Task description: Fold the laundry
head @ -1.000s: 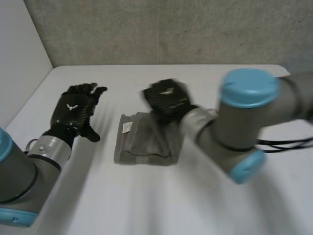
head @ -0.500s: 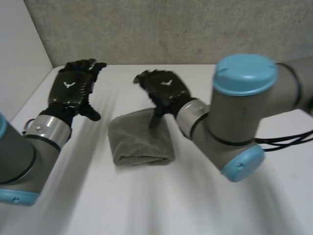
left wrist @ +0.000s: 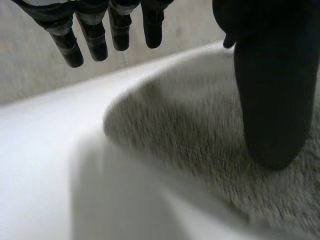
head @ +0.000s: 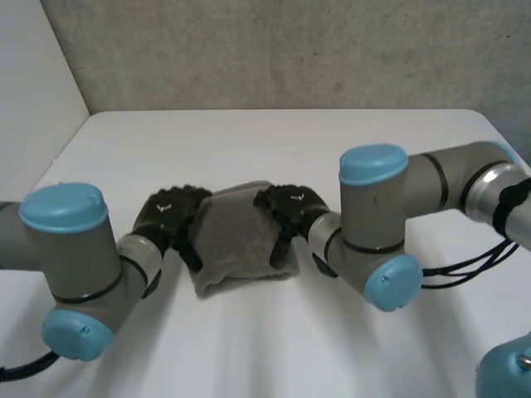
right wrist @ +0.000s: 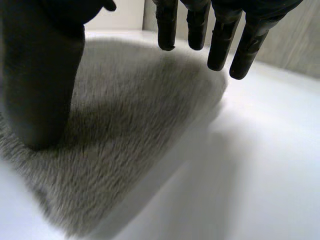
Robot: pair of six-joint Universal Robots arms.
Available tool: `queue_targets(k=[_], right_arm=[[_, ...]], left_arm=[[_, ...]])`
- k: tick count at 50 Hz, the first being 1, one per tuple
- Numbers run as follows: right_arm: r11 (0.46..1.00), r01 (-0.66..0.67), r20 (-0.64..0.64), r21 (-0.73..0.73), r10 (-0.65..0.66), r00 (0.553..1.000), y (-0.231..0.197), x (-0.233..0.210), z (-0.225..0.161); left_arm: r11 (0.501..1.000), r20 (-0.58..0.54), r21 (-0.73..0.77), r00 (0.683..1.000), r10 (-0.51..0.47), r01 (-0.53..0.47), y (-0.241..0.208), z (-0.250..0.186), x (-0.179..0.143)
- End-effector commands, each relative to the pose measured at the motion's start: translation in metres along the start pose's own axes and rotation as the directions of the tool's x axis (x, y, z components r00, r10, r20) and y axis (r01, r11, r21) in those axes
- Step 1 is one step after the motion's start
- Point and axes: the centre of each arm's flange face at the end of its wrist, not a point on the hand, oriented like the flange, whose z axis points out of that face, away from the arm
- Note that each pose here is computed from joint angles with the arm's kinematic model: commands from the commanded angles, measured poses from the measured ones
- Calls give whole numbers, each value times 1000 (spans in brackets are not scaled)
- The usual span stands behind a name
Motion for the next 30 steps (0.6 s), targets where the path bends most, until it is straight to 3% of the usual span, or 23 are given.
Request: queue_targets(k=[1, 5, 8, 13, 19, 24, 30], right_arm=[[962, 53, -80, 268, -32, 996, -101, 6, -57], [925, 71, -150, 373, -16, 989, -139, 17, -90], [896, 90, -231, 435, 15, 973, -165, 35, -119], [903, 96, -376, 420, 77, 923, -173, 66, -148], [938, 75, -481, 337, 103, 871, -161, 89, -162], [940, 92, -490, 327, 85, 867, -162, 91, -163], [941, 104, -492, 323, 73, 868, -162, 93, -162]], left_arm=[[983, -21, 182, 1000, 10, -6, -77, -21, 8], [957, -11, 290, 1000, 10, -6, -135, -48, 7], [947, 2, 321, 1000, 5, -5, -152, -58, 6], [914, 140, 405, 989, -48, -13, -200, -92, -8], [924, 223, 381, 972, -72, -19, -211, -106, -15], [956, 210, 294, 976, -57, -7, -208, -113, -11], [959, 185, 284, 982, -47, -7, -206, -111, -9]])
